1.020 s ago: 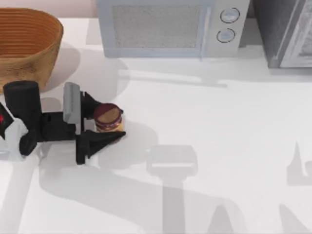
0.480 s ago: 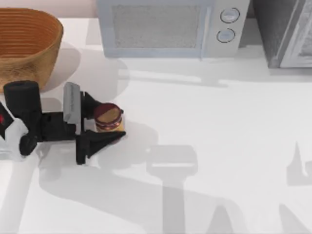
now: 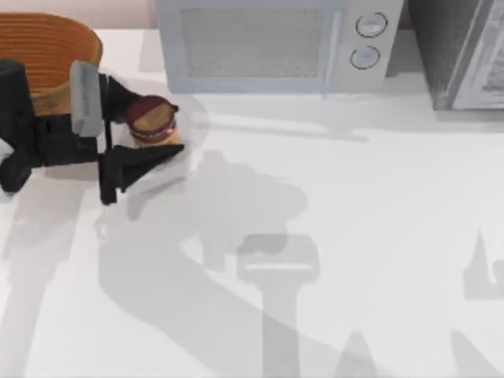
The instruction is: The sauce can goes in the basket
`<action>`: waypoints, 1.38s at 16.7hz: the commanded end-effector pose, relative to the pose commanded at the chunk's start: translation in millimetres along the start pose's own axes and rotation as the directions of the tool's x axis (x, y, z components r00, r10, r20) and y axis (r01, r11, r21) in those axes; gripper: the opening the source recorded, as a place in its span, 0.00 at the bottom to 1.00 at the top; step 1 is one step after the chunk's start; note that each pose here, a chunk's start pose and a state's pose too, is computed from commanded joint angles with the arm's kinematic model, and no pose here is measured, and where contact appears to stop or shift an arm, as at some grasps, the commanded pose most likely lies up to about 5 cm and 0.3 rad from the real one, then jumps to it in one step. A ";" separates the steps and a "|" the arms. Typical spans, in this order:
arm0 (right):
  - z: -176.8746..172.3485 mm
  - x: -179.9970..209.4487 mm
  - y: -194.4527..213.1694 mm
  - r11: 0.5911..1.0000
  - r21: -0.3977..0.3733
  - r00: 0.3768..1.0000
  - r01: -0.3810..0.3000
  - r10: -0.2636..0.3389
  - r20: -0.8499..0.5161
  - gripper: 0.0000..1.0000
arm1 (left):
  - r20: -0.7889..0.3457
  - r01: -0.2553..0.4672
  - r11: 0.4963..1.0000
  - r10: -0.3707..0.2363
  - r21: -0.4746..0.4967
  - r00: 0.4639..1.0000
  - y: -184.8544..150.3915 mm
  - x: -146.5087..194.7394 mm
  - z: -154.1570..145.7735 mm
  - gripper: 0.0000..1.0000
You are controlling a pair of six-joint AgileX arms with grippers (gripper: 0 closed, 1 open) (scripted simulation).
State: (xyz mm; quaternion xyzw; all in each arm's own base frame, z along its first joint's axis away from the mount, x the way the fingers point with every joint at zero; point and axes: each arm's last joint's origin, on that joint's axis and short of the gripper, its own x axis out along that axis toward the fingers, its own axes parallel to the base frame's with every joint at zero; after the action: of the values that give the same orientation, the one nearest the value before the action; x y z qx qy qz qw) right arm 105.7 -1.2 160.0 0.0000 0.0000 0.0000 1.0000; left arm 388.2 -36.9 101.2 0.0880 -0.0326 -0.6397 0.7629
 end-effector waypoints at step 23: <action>0.0 0.0 0.0 1.000 0.000 1.000 0.000 0.000 0.000 1.00 | -0.134 -0.541 0.823 0.525 -0.170 0.841 74.5 -214.1 121.8 0.00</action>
State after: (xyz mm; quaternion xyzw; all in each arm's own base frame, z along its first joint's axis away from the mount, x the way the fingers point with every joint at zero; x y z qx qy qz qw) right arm 105.7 -1.2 160.0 0.0000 0.0000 0.0000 1.0000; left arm 402.3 174.3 247.4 0.0237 0.0398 -0.3969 0.9167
